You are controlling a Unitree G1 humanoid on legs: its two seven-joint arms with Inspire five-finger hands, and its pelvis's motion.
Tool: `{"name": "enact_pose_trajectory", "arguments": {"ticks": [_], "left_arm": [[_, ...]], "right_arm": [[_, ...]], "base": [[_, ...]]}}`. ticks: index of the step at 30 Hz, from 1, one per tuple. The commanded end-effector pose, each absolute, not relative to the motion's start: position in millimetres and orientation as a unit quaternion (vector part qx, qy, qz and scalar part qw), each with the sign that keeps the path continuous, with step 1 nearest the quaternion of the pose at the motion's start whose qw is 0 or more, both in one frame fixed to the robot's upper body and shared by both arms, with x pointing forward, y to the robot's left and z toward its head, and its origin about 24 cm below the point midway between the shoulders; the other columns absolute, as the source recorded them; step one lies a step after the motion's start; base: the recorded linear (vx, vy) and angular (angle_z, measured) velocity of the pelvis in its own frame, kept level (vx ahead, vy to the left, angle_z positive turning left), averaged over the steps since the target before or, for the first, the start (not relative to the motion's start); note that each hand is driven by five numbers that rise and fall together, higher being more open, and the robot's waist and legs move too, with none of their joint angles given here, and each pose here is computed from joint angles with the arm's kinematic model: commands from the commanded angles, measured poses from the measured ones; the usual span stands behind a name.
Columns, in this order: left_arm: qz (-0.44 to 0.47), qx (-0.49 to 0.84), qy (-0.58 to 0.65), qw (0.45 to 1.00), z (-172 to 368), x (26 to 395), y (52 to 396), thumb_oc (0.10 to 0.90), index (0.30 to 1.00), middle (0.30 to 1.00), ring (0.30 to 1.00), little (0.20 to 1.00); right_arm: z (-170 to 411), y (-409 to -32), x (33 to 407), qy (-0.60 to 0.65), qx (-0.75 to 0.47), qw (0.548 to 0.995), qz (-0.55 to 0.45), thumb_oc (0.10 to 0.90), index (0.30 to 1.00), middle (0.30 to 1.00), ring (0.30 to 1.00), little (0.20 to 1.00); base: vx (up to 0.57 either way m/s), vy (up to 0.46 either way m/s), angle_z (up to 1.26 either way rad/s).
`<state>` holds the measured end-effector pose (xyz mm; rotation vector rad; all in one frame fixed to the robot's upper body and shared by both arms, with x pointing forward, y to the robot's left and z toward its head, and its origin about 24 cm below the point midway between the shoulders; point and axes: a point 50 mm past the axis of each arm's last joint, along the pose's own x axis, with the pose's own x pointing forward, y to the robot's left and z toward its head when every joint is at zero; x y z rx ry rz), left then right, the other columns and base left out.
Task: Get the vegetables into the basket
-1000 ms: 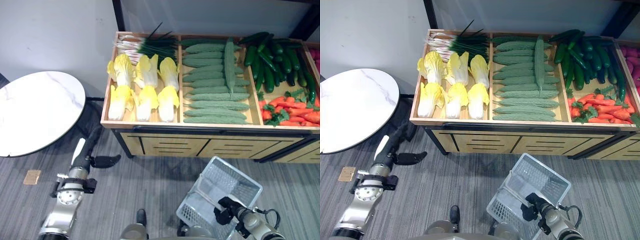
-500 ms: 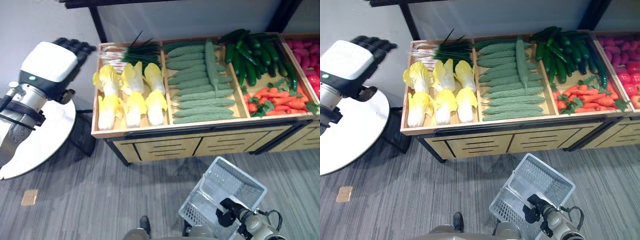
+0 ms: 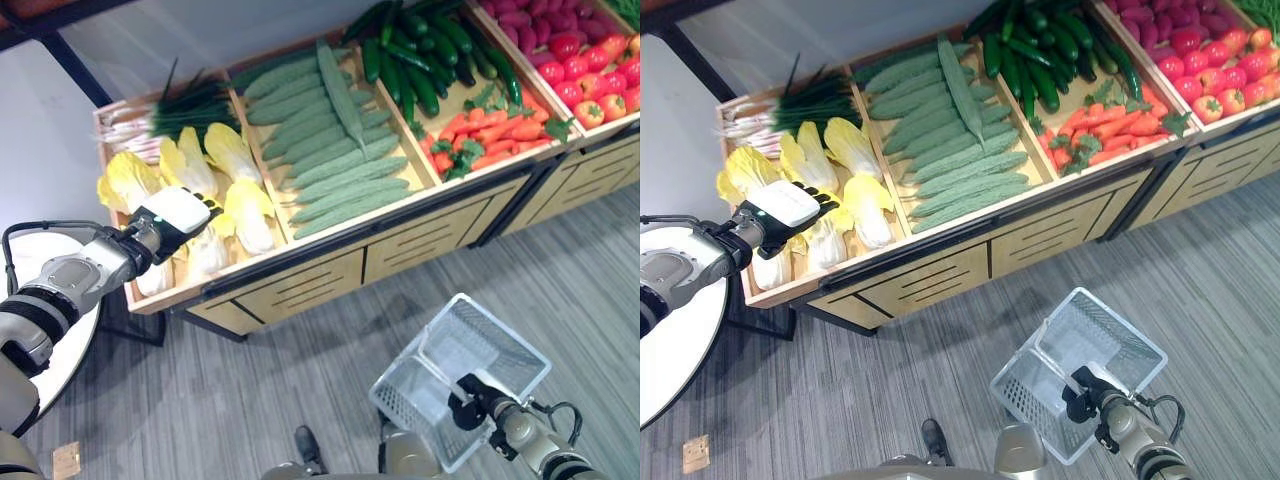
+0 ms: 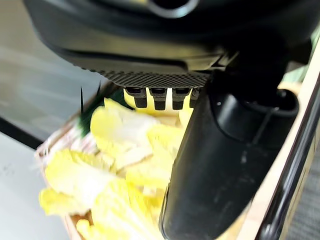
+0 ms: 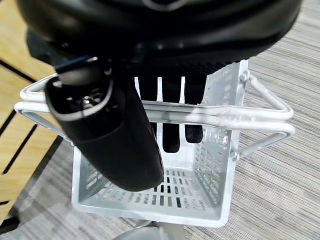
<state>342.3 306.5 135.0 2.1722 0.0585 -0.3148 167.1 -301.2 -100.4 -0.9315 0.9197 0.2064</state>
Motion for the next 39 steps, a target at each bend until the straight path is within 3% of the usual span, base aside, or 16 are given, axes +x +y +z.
{"name": "enact_pose_trajectory", "arguments": {"ticks": [1,17,18,33,39], "left_arm": [[0.044,0.888,0.012,0.457,215,355,330,0.9,1.0,1.0,1.0,1.0],[0.068,0.876,0.062,0.474,196,365,336,0.9,1.0,1.0,1.0,1.0],[0.069,0.873,0.061,0.478,195,364,335,0.4,0.3,0.3,0.3,0.3],[0.042,0.879,0.022,0.474,195,363,322,0.4,0.3,0.3,0.3,0.3],[0.062,0.869,-0.052,0.489,221,355,310,0.4,0.3,0.3,0.3,0.3]], "right_arm": [[-101,-290,172,0.407,-0.436,0.793,0.122,0.4,0.3,0.3,0.3,0.3],[-96,-276,195,0.378,-0.437,0.806,0.128,0.4,0.3,0.3,0.3,0.3],[-96,-274,194,0.377,-0.434,0.808,0.131,0.4,0.3,0.3,0.3,0.3],[-102,-267,190,0.384,-0.432,0.802,0.151,0.4,0.3,0.3,0.3,0.3],[-109,-270,177,0.406,-0.42,0.799,0.144,0.4,0.3,0.3,0.3,0.3]], "base": [[-0.04,0.0,-0.1],[-0.01,0.005,-0.04],[0.02,0.001,-0.09],[0.0,0.0,-0.04],[0.0,-0.003,0.01]]}}
